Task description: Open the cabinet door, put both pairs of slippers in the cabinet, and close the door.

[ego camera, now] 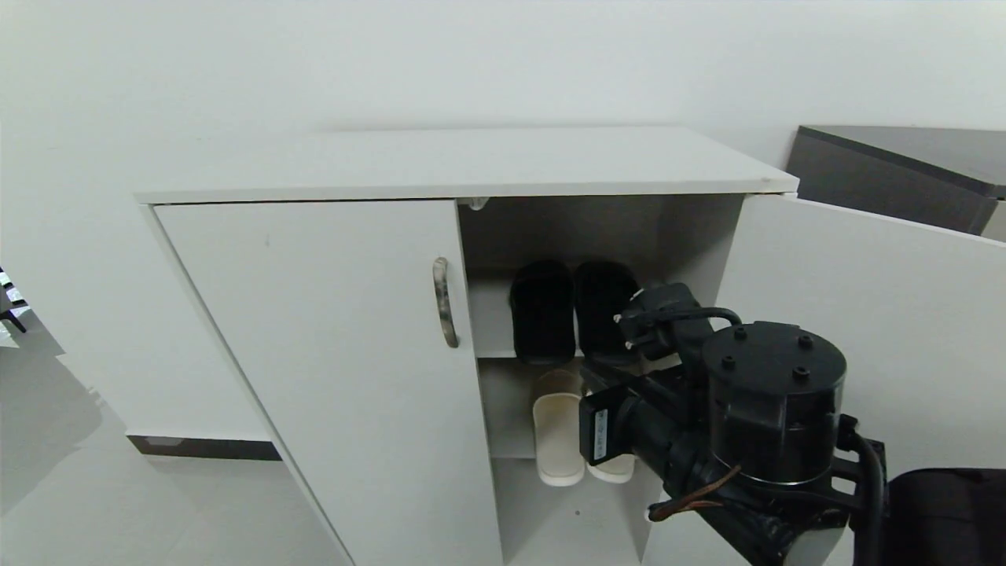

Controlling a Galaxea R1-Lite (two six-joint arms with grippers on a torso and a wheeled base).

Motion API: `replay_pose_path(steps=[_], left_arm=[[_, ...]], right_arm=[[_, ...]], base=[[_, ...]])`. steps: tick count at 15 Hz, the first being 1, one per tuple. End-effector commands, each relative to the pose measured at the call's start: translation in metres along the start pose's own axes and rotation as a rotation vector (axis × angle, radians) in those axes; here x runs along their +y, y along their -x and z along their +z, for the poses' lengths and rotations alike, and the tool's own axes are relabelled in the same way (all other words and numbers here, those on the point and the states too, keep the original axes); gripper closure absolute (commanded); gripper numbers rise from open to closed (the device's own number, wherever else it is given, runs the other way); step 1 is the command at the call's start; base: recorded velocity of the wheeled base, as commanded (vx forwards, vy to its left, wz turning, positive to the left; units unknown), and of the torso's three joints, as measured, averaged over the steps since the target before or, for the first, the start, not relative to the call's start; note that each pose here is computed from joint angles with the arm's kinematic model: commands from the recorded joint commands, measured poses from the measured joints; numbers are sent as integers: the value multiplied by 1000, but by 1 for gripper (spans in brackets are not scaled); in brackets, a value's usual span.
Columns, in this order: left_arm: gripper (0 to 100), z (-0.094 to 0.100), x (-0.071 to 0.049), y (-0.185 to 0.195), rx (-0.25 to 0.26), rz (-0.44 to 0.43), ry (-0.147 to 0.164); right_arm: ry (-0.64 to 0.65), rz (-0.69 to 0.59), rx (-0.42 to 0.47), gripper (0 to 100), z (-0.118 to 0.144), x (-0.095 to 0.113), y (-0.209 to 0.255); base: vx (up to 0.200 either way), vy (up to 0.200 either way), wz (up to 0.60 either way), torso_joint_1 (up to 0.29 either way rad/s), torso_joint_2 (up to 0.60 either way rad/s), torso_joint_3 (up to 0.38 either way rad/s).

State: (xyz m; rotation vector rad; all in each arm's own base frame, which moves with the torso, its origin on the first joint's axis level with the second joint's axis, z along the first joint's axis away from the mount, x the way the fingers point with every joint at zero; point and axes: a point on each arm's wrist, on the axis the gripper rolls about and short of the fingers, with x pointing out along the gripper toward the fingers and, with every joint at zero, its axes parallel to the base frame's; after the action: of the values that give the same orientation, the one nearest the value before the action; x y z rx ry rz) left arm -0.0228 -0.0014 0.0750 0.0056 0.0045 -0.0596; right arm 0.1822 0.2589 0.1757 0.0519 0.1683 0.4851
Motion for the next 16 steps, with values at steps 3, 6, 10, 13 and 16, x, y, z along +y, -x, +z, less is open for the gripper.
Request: replay_pose_path(steps=[3, 6, 10, 13, 16], left_arm=[[100, 0, 0, 0, 1, 1, 0], [100, 0, 0, 0, 1, 1, 0], [100, 0, 0, 0, 1, 1, 0], [100, 0, 0, 0, 1, 1, 0], [100, 0, 0, 0, 0, 1, 1]], right_arm=[[14, 36, 31, 100, -7, -2, 9], [36, 74, 81, 100, -20, -6, 14], [38, 117, 109, 100, -25, -8, 14], [47, 170, 114, 100, -33, -12, 19], [49, 179, 110, 100, -36, -14, 19]], base=[[-200, 0, 0, 2, 2, 1], [-200, 0, 0, 2, 2, 4], [-200, 0, 0, 0, -1, 0], [-200, 0, 0, 1, 4, 4], [-67, 0, 0, 1, -1, 1]])
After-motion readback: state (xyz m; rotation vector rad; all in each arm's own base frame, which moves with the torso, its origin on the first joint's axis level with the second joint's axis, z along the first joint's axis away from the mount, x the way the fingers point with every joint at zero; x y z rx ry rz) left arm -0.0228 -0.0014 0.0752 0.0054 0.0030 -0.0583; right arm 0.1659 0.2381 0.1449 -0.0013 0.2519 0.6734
